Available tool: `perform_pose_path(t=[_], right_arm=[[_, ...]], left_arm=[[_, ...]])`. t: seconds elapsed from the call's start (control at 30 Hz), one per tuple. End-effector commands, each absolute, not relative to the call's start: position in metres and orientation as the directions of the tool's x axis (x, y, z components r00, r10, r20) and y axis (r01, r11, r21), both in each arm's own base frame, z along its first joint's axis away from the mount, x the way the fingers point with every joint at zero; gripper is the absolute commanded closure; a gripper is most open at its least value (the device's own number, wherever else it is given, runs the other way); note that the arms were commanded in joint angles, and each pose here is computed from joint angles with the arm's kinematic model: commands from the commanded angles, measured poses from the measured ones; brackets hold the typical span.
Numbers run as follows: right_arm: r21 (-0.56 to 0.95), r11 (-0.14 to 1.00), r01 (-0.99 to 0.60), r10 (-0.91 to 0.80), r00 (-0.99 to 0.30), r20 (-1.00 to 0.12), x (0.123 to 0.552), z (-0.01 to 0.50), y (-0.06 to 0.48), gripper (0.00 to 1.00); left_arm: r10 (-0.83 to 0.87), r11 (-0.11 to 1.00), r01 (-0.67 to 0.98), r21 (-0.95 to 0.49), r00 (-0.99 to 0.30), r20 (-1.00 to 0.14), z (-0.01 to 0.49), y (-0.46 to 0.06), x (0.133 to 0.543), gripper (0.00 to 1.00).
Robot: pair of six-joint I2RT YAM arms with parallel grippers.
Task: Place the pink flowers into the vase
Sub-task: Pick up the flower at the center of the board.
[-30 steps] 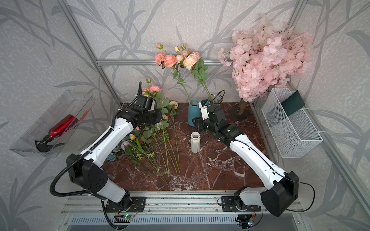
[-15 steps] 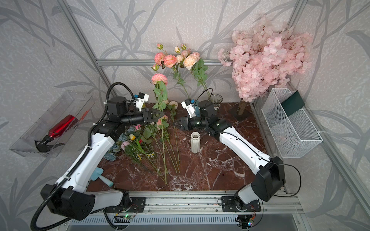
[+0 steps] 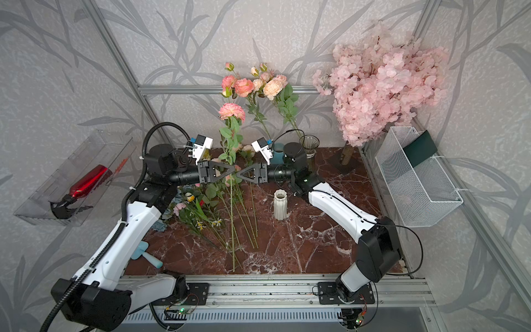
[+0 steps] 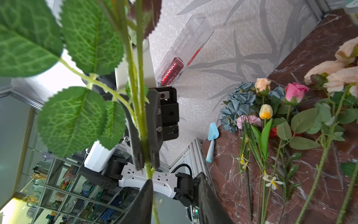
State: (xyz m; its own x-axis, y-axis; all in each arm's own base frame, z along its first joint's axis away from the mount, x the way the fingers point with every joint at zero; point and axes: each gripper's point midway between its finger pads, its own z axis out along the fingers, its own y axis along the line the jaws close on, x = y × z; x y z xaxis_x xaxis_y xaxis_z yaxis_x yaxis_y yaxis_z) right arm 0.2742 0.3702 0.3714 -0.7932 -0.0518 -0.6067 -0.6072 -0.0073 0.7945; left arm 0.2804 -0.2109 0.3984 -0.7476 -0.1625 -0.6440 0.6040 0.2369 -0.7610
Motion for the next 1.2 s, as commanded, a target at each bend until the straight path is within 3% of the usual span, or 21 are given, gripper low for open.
perform_pose_path(t=[0.0,0.47,0.9,1.17], right_arm=[[0.775,-0.081,-0.627,-0.071,-0.771,-0.632,0.262,0.383,0.375,0.62],[0.758,-0.128,-0.64,-0.106,-0.751,-0.652,0.247,0.385,0.393,0.8],[0.736,-0.141,-0.662,-0.082,-0.733,-0.675,0.251,0.393,0.395,0.82],[0.723,-0.146,-0.675,-0.08,-0.72,-0.689,0.249,0.394,0.393,0.97]], left_arm=[[-0.164,0.218,0.649,-0.729,-0.712,-0.683,0.408,-0.21,0.277,1.0],[-0.199,0.221,0.629,-0.745,-0.719,-0.666,0.411,-0.206,0.286,1.0],[-0.196,0.21,0.626,-0.751,-0.725,-0.66,0.409,-0.207,0.284,1.0],[-0.197,0.213,0.626,-0.75,-0.724,-0.661,0.409,-0.207,0.284,1.0]])
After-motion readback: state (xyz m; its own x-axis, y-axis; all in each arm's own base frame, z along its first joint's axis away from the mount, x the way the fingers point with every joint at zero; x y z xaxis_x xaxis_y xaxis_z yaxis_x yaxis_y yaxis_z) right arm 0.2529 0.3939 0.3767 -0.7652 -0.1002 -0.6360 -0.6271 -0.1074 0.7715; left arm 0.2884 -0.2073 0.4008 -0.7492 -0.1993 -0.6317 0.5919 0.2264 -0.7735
